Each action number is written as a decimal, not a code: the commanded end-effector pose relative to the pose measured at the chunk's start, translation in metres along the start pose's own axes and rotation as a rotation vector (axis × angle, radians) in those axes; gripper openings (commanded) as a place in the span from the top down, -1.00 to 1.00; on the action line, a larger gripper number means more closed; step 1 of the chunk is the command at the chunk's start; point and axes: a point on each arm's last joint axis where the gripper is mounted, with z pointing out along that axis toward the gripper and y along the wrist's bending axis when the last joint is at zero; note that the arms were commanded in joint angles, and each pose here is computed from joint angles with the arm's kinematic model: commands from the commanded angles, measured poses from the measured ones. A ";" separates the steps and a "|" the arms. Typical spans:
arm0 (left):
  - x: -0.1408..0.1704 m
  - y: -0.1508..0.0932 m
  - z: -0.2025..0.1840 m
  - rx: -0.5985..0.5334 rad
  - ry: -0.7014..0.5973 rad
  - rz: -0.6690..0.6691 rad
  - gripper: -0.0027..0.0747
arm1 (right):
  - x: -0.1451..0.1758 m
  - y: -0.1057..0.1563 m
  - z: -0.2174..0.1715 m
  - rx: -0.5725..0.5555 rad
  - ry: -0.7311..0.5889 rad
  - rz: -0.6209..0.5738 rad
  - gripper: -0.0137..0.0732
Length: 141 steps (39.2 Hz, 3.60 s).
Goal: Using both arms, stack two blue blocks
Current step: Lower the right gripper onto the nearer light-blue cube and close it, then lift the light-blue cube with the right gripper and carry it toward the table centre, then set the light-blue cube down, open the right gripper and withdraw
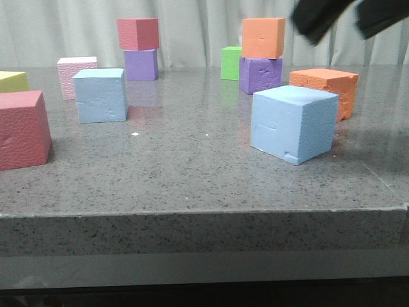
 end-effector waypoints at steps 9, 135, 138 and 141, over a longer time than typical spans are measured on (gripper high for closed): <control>-0.020 0.000 -0.003 0.002 -0.123 -0.004 -0.80 | -0.028 0.012 0.021 -0.042 -0.029 -0.032 -0.80; -0.020 0.000 -0.003 0.002 -0.123 -0.004 -0.80 | -0.007 -0.014 -0.057 0.051 -0.067 0.122 0.78; -0.020 0.000 -0.003 0.002 -0.123 -0.004 -0.80 | 0.015 -0.022 -0.067 0.098 -0.079 0.152 0.78; -0.020 0.000 -0.003 0.002 -0.123 -0.004 -0.80 | 0.035 -0.025 -0.078 0.139 -0.121 0.148 0.78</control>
